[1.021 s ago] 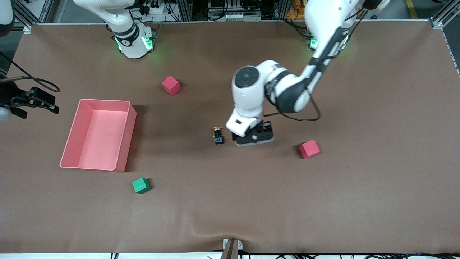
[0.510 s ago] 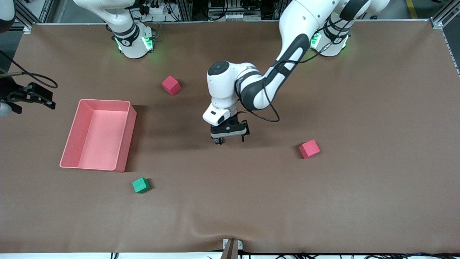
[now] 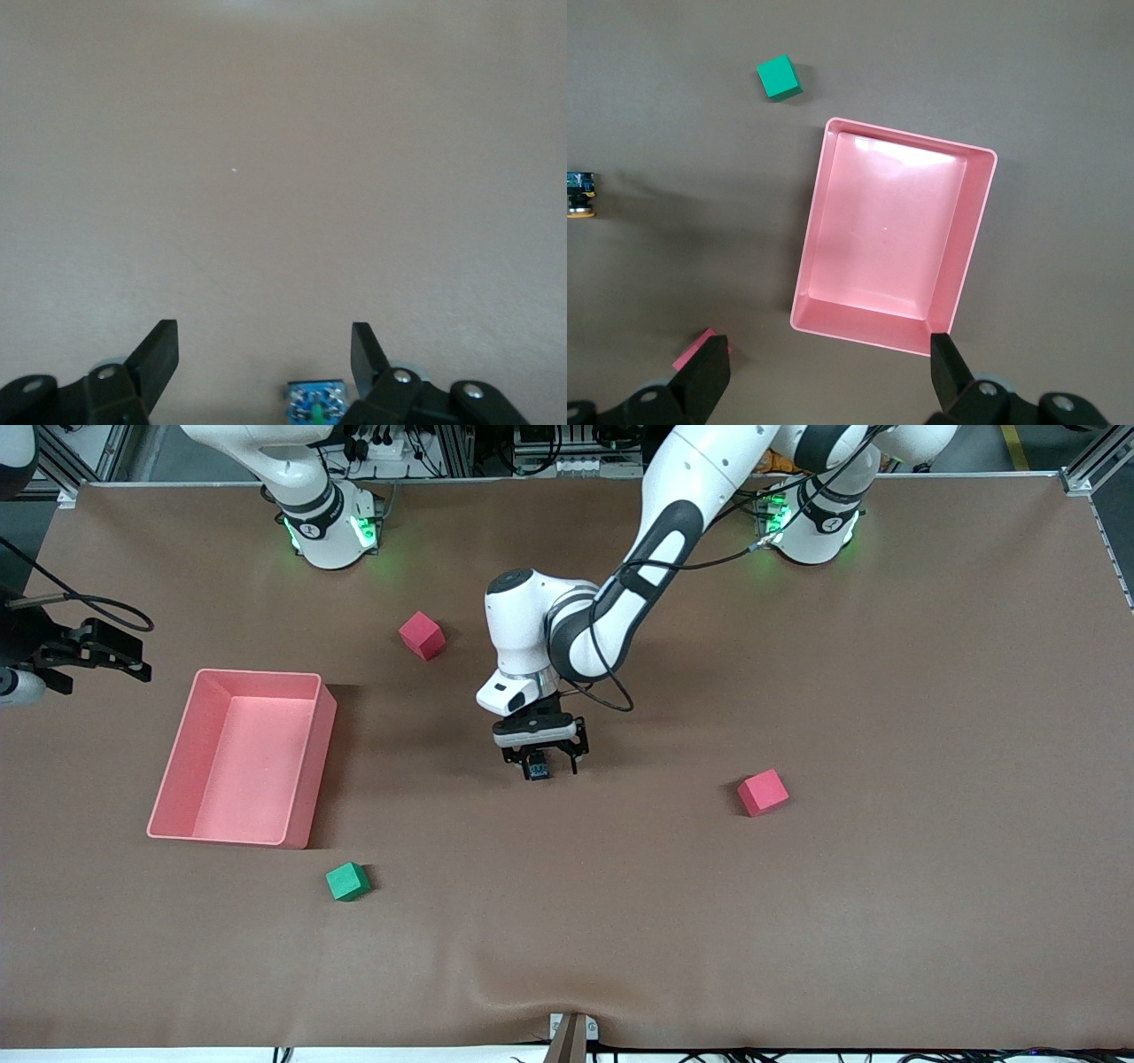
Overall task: Place and upright button with both arms
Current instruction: 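Close the left gripper on the button body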
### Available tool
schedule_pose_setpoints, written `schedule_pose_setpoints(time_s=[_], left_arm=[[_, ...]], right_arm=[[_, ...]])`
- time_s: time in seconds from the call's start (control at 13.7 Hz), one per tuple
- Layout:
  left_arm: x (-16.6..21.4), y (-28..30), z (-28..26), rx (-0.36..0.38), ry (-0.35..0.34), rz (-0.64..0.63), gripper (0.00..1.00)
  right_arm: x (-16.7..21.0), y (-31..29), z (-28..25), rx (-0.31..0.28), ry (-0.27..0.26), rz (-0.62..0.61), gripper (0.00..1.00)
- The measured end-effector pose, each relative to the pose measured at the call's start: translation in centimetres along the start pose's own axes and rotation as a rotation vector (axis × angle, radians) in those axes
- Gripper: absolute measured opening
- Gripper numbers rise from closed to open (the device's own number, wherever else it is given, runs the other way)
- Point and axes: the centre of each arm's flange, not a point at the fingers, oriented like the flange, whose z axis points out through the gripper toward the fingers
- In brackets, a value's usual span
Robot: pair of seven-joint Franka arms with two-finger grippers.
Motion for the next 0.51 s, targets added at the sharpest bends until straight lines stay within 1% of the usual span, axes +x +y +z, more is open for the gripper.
schedule_pose_setpoints(time_s=[0.15, 0.22, 0.29, 0.36, 0.44, 0.51], left_arm=[[-1.1, 0.6, 0.5, -0.023, 0.021, -0.024, 0.86], [-1.6, 0.7, 0.8, -0.025, 0.034, -0.027, 0.84], [-2.0, 0.8, 1.1, -0.024, 0.044, -0.028, 0.84], [-2.5, 0.8, 1.4, -0.021, 0.051, -0.021, 0.81], [-3.1, 0.9, 1.8, -0.018, 0.054, -0.011, 0.81], [-3.7, 0.9, 2.1, -0.014, 0.052, -0.004, 0.74]], right_arm=[[0.0, 0.0, 0.0, -0.001, 0.003, 0.000, 1.00], [0.0, 0.1, -0.1, -0.001, 0.006, 0.001, 1.00], [0.0, 0.2, -0.1, -0.002, 0.008, 0.003, 1.00], [0.0, 0.3, -0.2, -0.002, 0.009, 0.005, 1.00], [0.0, 0.4, -0.2, -0.002, 0.011, 0.007, 1.00], [0.1, 0.4, -0.2, -0.002, 0.014, 0.008, 1.00]])
